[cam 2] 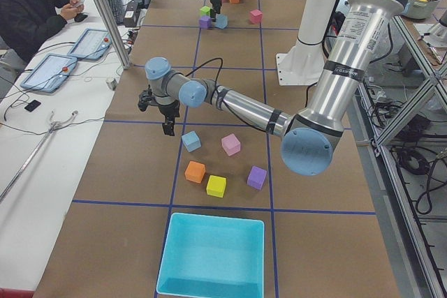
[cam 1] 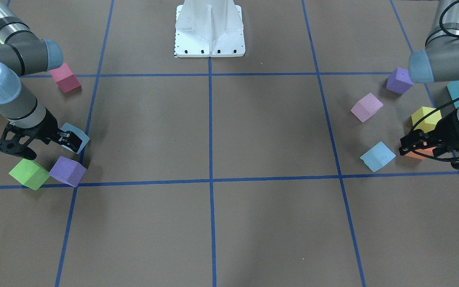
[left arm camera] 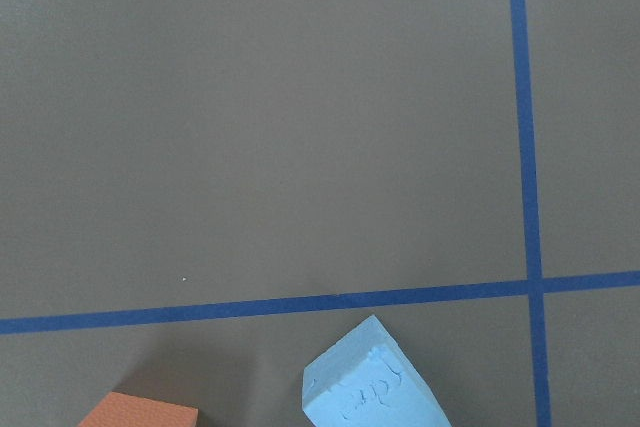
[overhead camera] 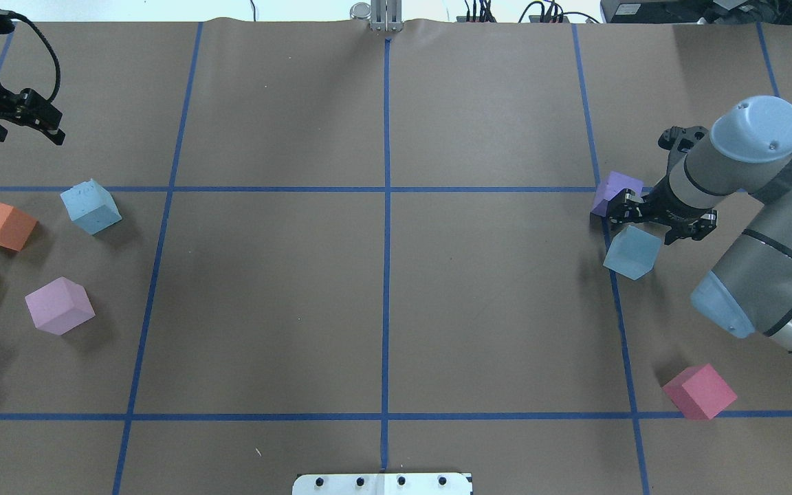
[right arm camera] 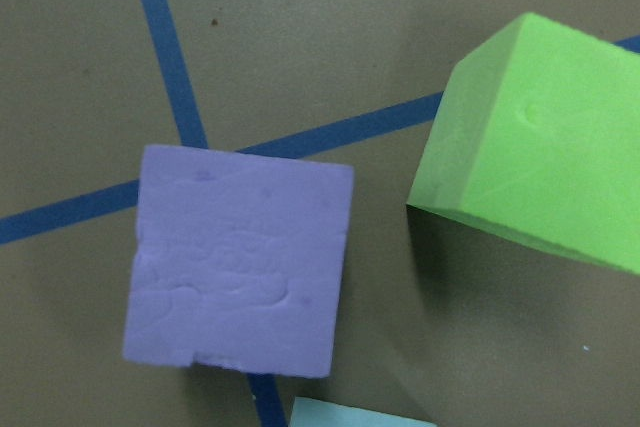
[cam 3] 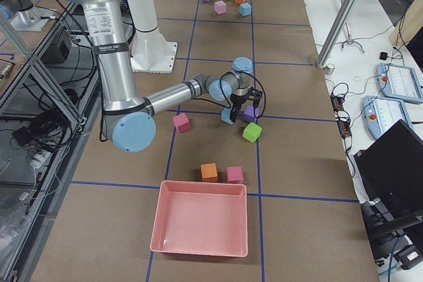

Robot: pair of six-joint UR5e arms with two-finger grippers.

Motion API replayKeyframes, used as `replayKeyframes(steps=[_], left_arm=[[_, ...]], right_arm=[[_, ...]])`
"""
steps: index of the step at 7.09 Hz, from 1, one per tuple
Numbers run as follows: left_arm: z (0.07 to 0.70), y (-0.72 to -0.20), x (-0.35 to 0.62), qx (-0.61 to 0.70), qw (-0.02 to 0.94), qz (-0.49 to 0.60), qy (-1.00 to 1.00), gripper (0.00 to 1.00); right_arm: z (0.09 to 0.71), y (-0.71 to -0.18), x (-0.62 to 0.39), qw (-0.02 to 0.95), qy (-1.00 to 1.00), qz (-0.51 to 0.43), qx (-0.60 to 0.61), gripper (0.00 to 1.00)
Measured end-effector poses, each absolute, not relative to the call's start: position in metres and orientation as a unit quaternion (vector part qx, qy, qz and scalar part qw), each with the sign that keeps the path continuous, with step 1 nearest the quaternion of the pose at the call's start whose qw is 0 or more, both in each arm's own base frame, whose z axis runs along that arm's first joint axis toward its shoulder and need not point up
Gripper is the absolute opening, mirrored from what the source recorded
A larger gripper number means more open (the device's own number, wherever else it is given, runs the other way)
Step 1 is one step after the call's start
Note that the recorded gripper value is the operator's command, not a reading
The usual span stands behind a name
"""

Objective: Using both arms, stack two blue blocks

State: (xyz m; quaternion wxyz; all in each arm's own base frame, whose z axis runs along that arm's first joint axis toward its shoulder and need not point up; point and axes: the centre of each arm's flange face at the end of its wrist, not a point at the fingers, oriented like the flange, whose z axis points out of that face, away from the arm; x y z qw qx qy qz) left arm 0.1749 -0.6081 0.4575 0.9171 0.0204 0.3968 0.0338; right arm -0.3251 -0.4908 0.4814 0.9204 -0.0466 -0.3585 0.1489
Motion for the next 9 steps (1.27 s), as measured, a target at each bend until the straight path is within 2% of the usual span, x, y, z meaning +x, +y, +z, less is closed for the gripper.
replayKeyframes(steps=[3,5,7,8,9], left_arm=[[0.458,-0.608,0.175,0.02,0.917,0.034,0.397,0.99],[0.46,-0.608,0.175,0.019,0.917,0.033,0.396,0.98],[0.462,-0.608,0.176,0.017,0.918,0.033,0.395,0.98],[0.463,-0.608,0.176,0.016,0.918,0.033,0.395,0.98],[0.464,-0.608,0.176,0.016,0.918,0.033,0.395,0.98]], right_arm=[[0.488,-0.477,-0.333,0.918,-0.364,0.15,-0.041,0.94],[0.496,-0.469,-0.333,0.916,-0.369,0.151,-0.041,0.89],[0.49,-0.464,-0.338,0.914,-0.375,0.152,-0.041,0.77],[0.488,-0.464,-0.339,0.913,-0.377,0.152,-0.04,0.64],[0.487,-0.464,-0.34,0.913,-0.377,0.151,-0.039,0.56]])
